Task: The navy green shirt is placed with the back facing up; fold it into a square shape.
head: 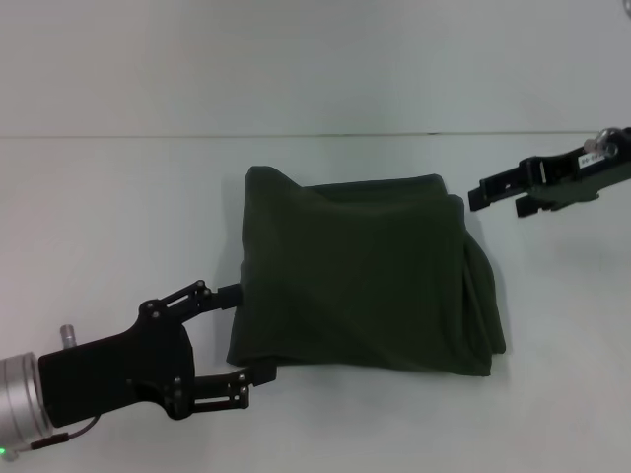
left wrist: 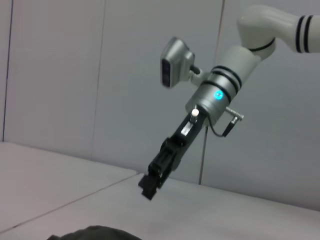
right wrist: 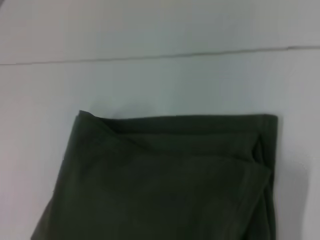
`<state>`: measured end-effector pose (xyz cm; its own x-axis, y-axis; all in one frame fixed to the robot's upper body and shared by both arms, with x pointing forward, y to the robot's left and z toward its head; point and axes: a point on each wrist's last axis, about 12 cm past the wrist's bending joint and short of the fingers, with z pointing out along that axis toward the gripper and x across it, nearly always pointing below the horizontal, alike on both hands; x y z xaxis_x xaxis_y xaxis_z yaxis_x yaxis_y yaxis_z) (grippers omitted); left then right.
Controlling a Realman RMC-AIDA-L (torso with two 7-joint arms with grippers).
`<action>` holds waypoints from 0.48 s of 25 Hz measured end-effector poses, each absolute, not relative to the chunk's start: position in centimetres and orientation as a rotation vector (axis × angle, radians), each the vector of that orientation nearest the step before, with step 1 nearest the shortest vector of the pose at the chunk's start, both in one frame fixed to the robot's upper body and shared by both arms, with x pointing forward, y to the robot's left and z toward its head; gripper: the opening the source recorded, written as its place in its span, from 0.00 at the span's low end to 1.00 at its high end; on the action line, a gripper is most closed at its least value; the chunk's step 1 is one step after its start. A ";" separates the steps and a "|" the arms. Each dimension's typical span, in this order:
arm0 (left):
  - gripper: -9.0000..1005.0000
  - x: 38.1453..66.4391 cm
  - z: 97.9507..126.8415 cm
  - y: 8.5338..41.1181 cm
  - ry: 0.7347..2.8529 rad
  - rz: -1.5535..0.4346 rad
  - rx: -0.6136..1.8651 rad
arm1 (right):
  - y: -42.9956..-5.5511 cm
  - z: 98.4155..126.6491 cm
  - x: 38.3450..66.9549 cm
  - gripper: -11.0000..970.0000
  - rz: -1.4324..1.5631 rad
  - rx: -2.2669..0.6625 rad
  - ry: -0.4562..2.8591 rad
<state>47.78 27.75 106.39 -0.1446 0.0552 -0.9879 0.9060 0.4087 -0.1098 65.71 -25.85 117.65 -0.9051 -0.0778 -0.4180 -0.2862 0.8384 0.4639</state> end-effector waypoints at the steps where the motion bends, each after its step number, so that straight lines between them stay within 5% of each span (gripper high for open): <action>1: 0.95 47.7 106.4 27.9 1.526 -0.936 0.893 | -25.8 117.3 65.7 0.89 0.753 -0.260 2.641; 12: 0.95 47.4 106.4 28.0 1.501 -0.915 0.927 | -25.4 114.4 65.7 0.88 0.764 -0.128 2.651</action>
<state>47.42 27.99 106.44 -0.0987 0.0740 -0.9924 0.9161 0.3963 -0.0616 65.73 -25.43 114.42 -0.9246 0.0169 -0.3805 -0.1882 0.8483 0.4949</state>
